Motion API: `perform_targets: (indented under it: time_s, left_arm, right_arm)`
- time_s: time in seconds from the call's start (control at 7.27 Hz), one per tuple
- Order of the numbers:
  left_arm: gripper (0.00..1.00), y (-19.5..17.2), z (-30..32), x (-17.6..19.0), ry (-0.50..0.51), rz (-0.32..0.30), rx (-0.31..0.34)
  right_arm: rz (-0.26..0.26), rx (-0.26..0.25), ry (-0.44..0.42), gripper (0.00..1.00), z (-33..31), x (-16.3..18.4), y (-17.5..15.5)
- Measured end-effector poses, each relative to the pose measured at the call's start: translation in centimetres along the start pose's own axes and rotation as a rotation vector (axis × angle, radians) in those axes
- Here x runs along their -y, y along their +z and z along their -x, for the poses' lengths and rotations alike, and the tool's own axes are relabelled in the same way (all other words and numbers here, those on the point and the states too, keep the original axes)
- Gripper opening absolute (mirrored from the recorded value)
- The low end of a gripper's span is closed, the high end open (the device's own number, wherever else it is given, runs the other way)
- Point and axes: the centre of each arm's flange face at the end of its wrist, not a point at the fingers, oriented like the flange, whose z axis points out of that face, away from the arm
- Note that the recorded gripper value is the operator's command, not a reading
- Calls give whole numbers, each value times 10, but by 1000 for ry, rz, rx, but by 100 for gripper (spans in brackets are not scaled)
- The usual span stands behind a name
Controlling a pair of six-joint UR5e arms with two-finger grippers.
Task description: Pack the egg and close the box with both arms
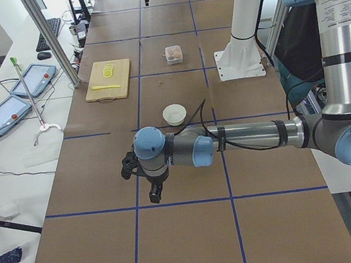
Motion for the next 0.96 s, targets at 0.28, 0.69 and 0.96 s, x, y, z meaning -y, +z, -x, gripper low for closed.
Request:
perform_targets:
  time_s: [0.28,0.69,0.96]
  left_arm:
    - [100,0,0,0,4,-5,1]
    - [100,0,1,-1,5,-5,1]
    - [100,1,1,-2,5,-4,1]
  right_arm:
    - [47,3,30,100,-99,-13,13]
    - [77,33,-43,100,-195,-53,22]
    - [90,40,-69,100,-237,-90,29]
